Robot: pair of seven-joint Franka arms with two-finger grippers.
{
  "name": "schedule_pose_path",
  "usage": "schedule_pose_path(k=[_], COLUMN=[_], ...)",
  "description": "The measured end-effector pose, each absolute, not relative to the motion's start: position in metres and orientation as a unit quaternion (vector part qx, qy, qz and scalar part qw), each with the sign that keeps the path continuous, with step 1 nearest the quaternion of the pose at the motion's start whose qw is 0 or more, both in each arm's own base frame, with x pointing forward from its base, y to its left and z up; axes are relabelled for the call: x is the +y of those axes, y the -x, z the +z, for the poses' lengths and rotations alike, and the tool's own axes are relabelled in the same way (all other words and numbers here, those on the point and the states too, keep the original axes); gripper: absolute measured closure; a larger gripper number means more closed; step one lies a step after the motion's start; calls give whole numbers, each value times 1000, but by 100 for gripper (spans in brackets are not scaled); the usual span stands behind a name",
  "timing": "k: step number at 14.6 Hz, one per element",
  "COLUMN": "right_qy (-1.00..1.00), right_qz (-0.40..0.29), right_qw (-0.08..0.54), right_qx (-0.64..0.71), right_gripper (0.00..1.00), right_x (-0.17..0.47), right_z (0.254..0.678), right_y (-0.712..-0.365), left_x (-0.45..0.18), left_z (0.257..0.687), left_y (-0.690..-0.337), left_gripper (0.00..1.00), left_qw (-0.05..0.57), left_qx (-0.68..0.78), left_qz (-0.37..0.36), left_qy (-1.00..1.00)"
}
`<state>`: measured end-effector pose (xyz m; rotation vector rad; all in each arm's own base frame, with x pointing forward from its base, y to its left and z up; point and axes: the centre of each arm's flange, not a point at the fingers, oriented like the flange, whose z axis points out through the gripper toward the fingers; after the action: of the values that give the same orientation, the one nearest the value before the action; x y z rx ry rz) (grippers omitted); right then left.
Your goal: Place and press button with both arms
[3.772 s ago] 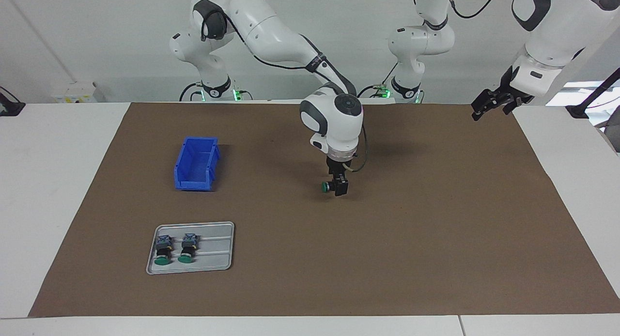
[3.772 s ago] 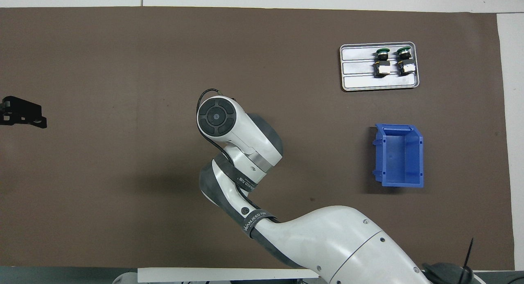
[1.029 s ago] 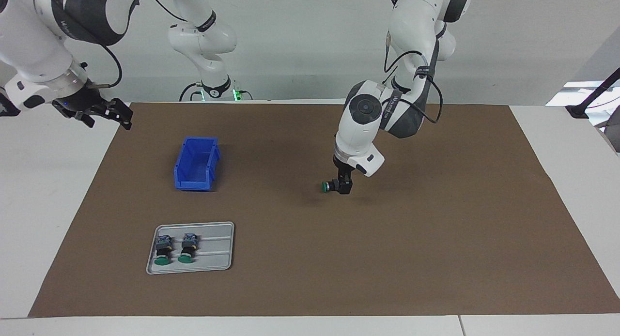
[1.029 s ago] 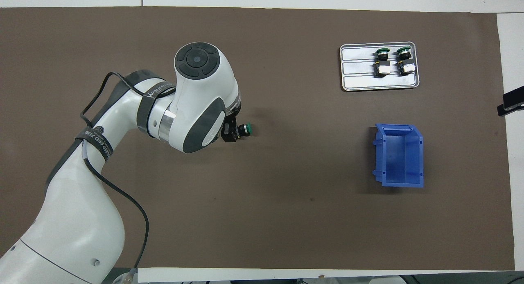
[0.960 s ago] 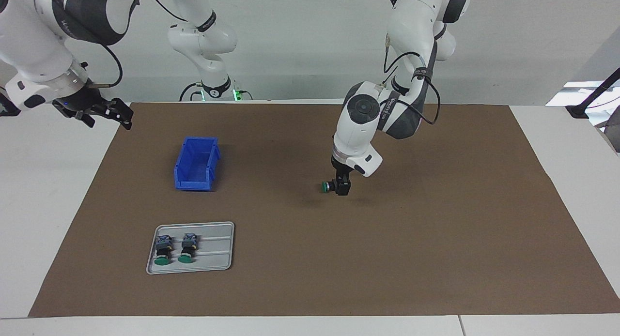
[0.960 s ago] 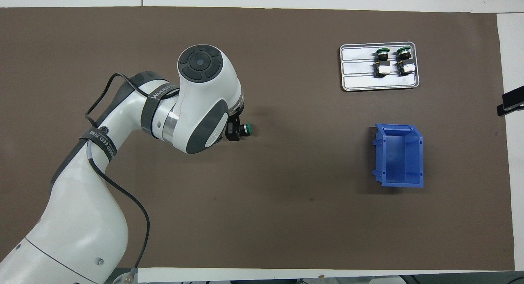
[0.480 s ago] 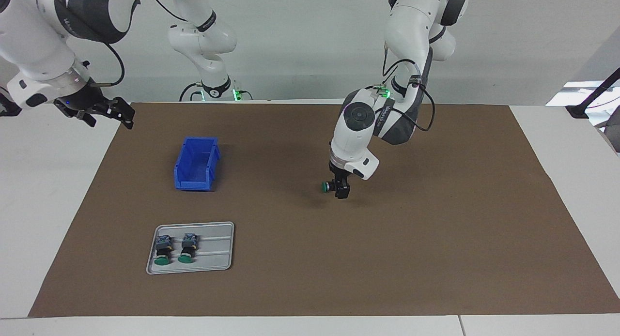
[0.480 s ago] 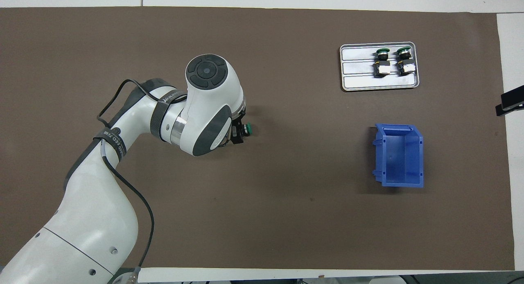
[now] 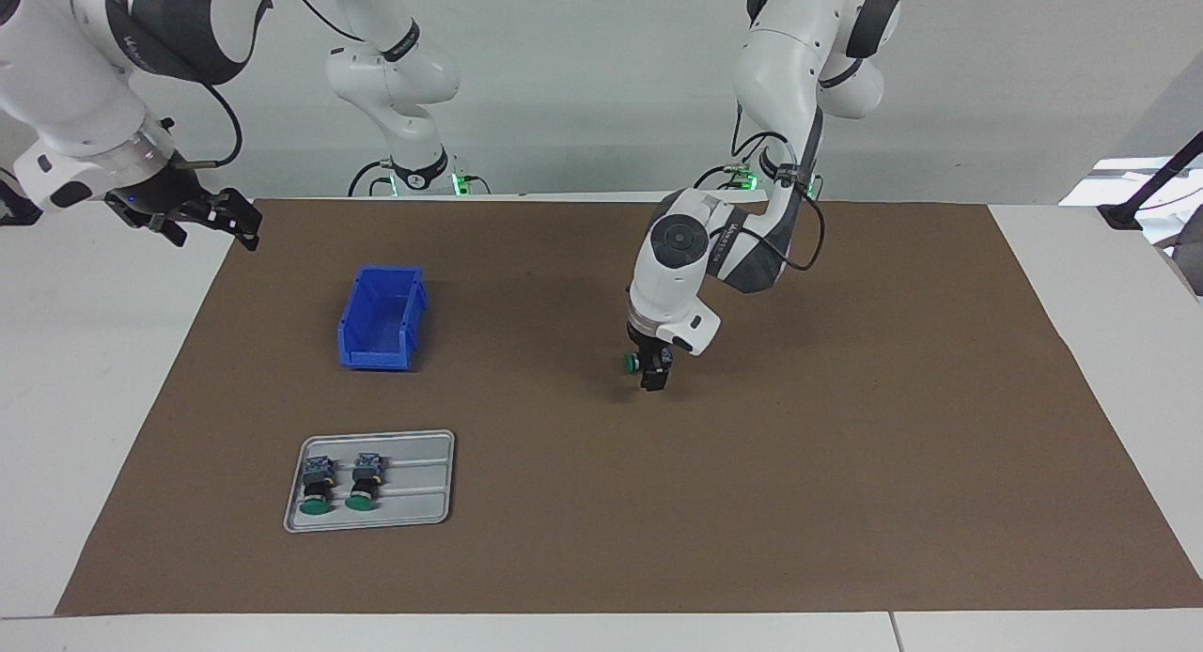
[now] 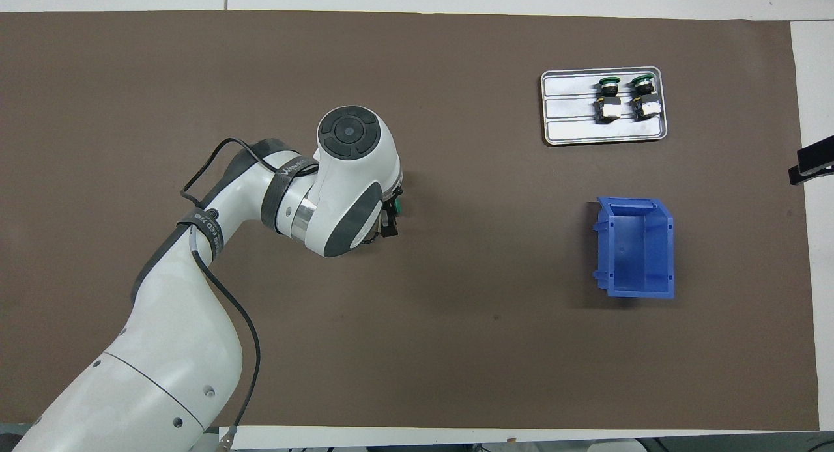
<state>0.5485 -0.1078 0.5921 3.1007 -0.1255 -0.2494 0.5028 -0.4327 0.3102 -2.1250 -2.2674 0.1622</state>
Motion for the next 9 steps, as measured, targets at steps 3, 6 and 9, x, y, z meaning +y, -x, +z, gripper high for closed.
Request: schedule_pose_path(k=[3,6,9], right_qy=[-996,-996,-996], right_qz=[-80,-80,-80], right_qw=[14,14,14], right_qx=[-40,-40,-40], right_gripper=[0,0,0], right_x=[-108,-108,-108], right_z=[592,592,592], right_y=[-548,-548,-548], left_x=[-434,-433,-433], left_z=[304,300,298], left_y=[-499,-498,-497], left_gripper=[9,26,48], left_qw=[12,9,10], left_qx=[-732,-734,-735], left_qz=[51,50,50], left_qy=[679,677,676])
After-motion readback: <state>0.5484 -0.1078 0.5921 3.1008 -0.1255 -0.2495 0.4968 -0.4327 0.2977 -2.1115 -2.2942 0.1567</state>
